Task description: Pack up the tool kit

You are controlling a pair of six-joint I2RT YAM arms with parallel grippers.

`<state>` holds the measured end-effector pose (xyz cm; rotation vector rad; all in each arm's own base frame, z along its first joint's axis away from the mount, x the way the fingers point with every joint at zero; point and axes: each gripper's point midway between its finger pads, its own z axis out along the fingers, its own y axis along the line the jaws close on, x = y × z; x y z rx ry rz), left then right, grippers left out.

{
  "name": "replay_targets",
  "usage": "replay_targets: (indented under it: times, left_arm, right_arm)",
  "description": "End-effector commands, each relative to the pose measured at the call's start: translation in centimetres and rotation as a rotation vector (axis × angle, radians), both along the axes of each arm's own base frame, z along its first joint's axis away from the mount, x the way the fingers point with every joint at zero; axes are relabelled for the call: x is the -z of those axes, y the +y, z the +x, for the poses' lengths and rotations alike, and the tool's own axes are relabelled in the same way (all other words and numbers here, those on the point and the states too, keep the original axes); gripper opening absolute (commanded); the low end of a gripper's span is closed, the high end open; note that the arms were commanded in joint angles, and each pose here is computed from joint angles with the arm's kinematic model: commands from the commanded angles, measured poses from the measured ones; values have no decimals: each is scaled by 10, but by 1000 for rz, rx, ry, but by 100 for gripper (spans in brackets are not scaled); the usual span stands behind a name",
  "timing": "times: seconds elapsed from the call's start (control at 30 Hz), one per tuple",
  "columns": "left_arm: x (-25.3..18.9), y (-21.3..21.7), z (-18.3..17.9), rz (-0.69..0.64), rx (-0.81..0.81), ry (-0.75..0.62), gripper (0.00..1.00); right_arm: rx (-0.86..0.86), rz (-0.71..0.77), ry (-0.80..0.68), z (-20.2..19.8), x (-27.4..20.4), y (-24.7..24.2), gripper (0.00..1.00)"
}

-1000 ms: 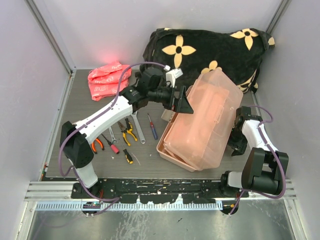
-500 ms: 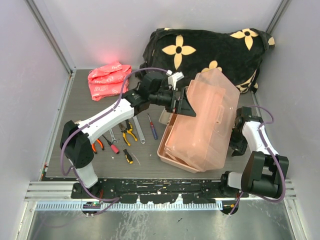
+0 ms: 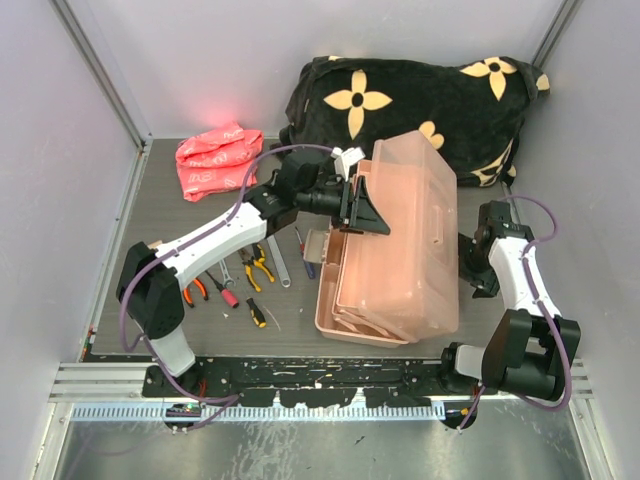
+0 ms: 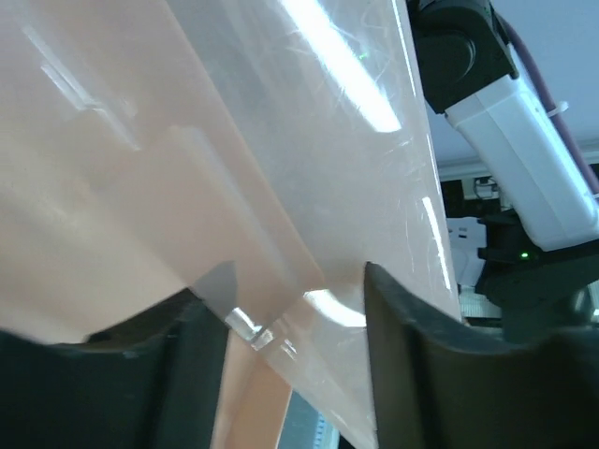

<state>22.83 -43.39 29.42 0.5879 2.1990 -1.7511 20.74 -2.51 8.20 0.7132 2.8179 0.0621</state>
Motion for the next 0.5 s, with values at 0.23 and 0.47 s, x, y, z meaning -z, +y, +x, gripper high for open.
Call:
replay_targets:
  times: [0.23, 0.47]
  left_arm:
    - [0, 2, 24, -18, -13, -16, 24]
    - [10, 9, 45, 17, -16, -35, 29]
  right_arm:
    - [-29, 74, -299, 41, -80, 20, 100]
    - [-28, 41, -382, 44, -116, 17, 100]
